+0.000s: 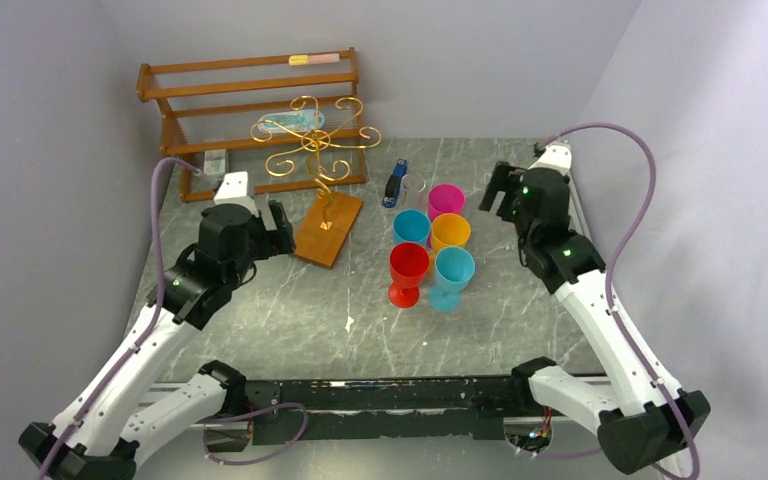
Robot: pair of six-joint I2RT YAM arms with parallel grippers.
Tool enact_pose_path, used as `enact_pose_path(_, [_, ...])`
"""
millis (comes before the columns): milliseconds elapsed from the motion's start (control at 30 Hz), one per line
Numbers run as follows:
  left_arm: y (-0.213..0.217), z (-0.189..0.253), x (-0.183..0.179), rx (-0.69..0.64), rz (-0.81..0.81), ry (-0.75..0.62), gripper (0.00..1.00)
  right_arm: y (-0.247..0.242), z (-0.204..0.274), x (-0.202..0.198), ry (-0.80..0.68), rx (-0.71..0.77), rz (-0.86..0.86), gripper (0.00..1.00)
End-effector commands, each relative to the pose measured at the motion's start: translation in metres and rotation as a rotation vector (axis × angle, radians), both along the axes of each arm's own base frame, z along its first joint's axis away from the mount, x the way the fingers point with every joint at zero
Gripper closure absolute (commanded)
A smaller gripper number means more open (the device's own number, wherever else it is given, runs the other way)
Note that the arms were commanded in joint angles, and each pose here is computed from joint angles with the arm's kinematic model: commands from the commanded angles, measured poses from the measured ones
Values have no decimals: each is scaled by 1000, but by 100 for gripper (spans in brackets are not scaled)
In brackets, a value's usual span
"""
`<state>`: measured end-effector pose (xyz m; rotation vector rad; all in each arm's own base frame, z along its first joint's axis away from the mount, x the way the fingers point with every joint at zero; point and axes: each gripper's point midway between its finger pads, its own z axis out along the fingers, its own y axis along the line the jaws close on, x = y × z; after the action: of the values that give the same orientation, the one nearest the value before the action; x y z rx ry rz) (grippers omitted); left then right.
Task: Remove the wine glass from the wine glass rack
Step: Reset both arms
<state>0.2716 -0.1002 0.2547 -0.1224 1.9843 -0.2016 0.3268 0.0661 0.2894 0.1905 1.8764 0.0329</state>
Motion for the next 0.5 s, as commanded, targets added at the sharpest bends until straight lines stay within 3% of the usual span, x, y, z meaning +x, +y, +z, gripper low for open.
enact_pose_path(0, [30,9,12,-36,60,-20,2,-5,10,18,4,106,56,14])
enact_pose_path(233, [96,30,58,-107,130,12,2,-2,7,45,65,220,120,11])
enact_pose_path(467, [125,92,84,-94,158,-51,1,-1,37,74,63,154,145,0])
